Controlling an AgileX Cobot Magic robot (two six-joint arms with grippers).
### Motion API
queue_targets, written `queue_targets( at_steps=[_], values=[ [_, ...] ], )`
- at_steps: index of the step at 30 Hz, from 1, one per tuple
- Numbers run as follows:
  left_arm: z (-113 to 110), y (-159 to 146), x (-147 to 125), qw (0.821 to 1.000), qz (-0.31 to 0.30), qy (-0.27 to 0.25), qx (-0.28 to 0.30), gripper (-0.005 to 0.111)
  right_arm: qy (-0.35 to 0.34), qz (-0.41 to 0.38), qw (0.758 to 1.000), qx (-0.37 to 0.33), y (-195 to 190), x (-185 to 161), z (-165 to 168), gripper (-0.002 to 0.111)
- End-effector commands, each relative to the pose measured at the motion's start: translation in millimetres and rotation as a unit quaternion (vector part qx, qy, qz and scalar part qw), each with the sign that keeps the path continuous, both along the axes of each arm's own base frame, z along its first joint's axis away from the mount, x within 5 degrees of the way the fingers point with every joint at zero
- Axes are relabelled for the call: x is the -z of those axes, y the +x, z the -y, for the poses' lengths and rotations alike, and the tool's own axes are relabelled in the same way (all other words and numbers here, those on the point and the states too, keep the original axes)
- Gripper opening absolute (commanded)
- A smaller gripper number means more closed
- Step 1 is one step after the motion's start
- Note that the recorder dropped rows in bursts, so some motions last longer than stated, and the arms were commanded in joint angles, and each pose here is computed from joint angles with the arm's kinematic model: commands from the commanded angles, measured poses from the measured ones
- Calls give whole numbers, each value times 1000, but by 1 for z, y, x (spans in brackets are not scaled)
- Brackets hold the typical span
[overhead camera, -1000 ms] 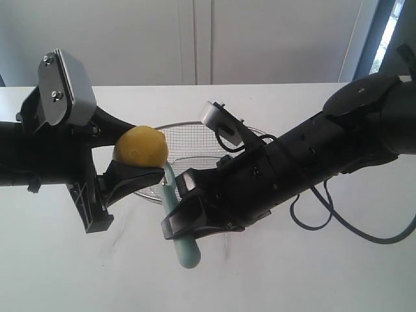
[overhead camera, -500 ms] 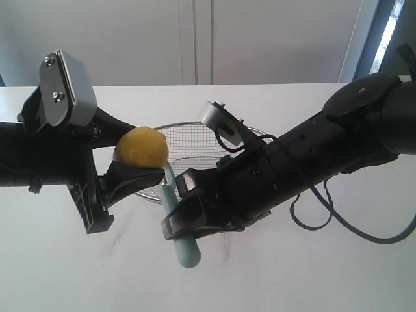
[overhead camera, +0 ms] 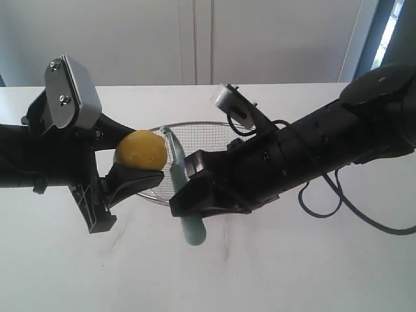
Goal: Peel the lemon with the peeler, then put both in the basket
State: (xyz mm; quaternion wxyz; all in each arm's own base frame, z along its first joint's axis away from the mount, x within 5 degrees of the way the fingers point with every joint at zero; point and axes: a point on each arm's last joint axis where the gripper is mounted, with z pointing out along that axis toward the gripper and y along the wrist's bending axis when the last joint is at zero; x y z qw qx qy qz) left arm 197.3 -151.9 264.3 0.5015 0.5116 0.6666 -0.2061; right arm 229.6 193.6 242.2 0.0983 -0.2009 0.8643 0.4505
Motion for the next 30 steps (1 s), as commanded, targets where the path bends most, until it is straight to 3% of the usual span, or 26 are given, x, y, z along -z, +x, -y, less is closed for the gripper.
queue_targets(
  at_steps=[1, 13, 26, 30],
  values=[
    [2, -1, -5, 997, 62, 20, 34, 0, 7, 30, 1000, 4, -2, -14, 9, 0],
    [3, -1, -5, 997, 61, 18, 36, 0, 46, 106, 992, -43, -44, -71, 27, 0],
    [5, -4, -6, 997, 58, 9, 54, 0, -96, 229, 964, 91, -61, -100, 79, 0],
    [5, -5, -6, 997, 59, 8, 56, 0, -111, 235, 961, 90, -54, -95, 78, 0]
  ],
)
